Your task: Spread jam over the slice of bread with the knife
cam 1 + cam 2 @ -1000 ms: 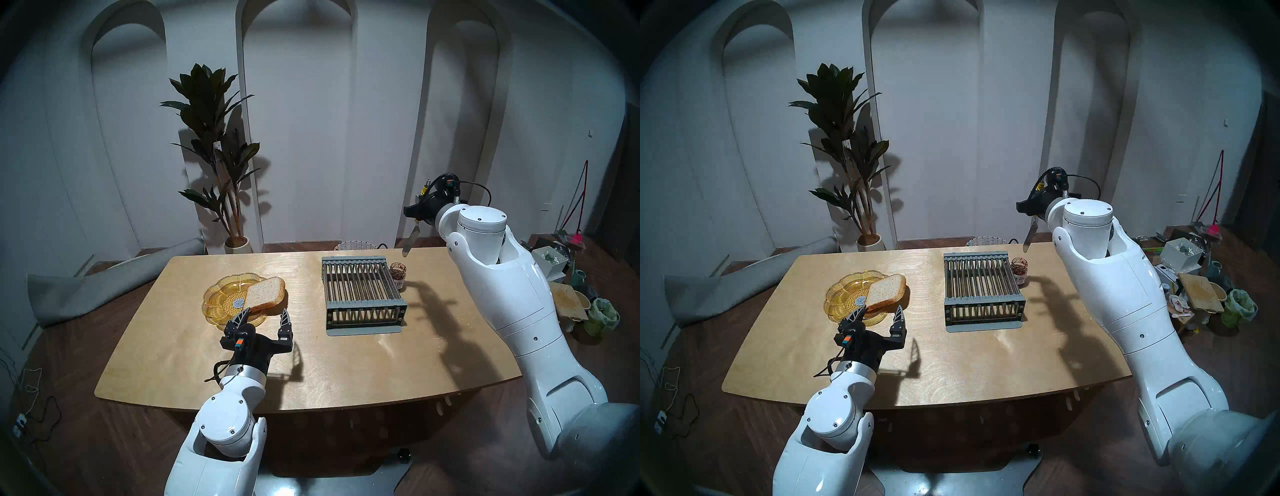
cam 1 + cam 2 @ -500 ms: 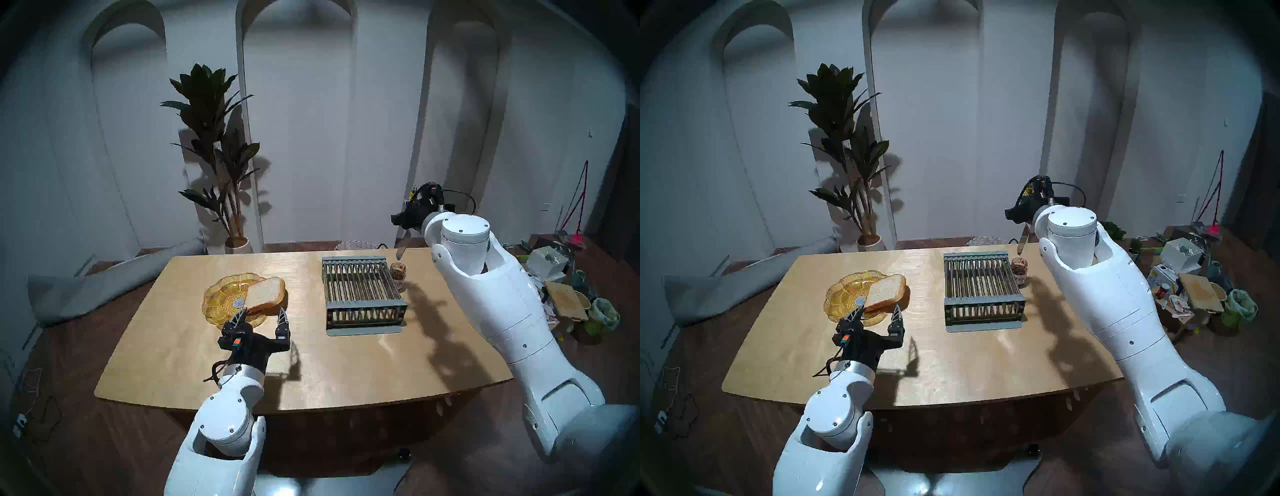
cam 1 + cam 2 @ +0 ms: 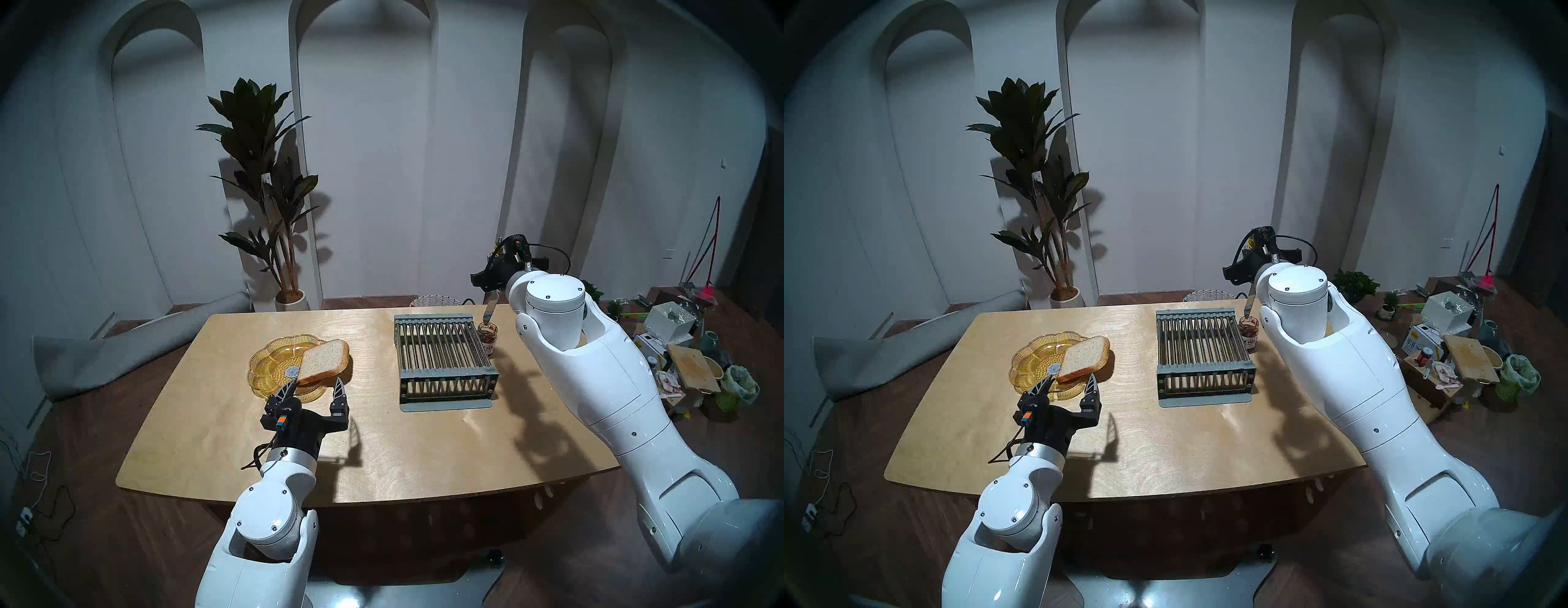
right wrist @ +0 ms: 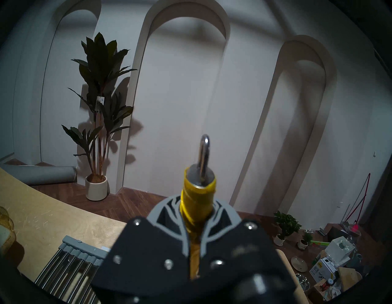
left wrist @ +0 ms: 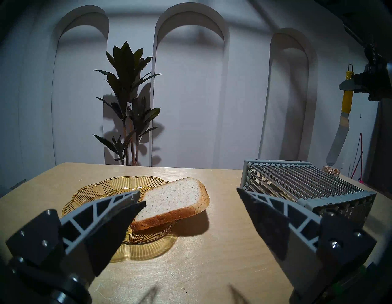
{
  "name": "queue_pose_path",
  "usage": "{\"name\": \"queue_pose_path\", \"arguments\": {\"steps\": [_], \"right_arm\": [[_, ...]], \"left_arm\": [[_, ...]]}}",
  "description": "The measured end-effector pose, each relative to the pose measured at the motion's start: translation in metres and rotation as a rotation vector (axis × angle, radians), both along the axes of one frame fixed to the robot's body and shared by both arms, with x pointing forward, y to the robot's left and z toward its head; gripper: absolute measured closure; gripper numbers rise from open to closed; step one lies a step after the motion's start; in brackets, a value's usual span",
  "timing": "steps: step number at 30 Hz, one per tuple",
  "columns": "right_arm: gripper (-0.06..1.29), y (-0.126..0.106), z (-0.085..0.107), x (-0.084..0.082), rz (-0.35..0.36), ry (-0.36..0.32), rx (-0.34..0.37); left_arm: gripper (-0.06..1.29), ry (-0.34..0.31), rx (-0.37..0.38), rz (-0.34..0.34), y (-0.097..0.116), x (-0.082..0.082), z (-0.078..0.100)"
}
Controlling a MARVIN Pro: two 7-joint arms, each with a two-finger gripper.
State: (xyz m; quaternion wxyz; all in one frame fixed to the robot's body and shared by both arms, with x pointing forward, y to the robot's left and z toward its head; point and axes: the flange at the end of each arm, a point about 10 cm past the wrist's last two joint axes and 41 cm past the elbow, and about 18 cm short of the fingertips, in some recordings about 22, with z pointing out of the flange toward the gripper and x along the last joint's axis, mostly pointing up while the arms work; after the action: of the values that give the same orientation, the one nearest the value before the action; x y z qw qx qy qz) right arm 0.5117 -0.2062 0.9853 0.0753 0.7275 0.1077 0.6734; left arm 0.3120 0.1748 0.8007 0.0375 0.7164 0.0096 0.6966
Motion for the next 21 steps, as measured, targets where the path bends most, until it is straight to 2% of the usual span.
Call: {"name": "queue_pose_path", "arguments": {"steps": [21], "right_arm": [[1.19,0.01,-0.026,0.0,-0.005,0.015,-0.057]], "left_arm": [[-0.02,-0.017,-0.005,0.002,-0.001,-0.003,0.0]]}}
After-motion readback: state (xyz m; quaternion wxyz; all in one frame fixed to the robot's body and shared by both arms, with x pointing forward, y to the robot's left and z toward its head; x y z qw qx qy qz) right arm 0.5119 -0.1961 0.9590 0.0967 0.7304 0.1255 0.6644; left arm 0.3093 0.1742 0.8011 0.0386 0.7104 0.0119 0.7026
